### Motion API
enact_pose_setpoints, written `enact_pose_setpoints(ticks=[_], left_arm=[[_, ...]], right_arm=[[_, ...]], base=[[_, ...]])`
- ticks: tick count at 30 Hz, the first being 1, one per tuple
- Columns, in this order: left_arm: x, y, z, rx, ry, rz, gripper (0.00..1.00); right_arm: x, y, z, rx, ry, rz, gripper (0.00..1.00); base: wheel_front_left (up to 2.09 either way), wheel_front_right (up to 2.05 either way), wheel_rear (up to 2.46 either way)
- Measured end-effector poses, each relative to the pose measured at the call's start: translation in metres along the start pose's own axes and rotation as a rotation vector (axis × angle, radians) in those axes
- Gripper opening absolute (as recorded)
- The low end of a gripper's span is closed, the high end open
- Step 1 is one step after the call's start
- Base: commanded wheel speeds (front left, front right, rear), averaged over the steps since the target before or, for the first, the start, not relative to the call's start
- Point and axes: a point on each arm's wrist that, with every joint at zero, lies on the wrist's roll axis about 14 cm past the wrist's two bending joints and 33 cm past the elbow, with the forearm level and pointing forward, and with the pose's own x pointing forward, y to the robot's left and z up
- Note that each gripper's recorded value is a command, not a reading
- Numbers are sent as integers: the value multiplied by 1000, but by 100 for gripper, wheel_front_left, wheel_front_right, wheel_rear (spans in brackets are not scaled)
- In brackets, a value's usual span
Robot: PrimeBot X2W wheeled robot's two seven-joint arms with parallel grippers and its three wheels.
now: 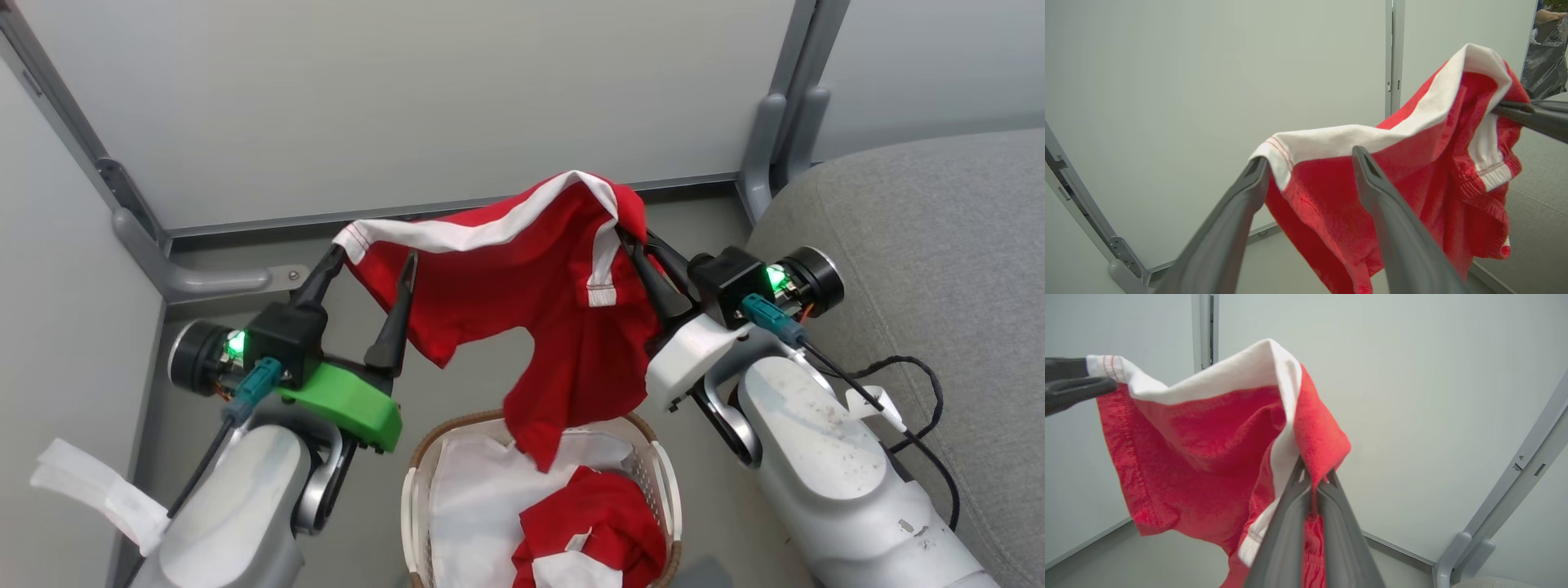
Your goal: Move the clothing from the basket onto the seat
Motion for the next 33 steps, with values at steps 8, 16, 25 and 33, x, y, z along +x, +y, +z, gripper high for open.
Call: enact_pose_setpoints(ticks=[8, 16, 25, 33], left_arm=[[-22, -10, -42, -102, 95, 24, 100], [-28, -21, -58, -134, 125, 11, 100], [-30, -54, -70, -175, 151, -60, 100], [-17, -89, -68, -193, 135, -161, 100]], right_arm=[[-9, -28, 0, -17, -3, -87, 0], [-22, -54, -7, -41, 14, -169, 0], [-54, -83, -22, -62, 66, -261, 0], [-85, -114, -18, -88, 65, -362, 0]], base=[[0, 0, 0], [0, 0, 0], [0, 0, 0], [0, 0, 0]])
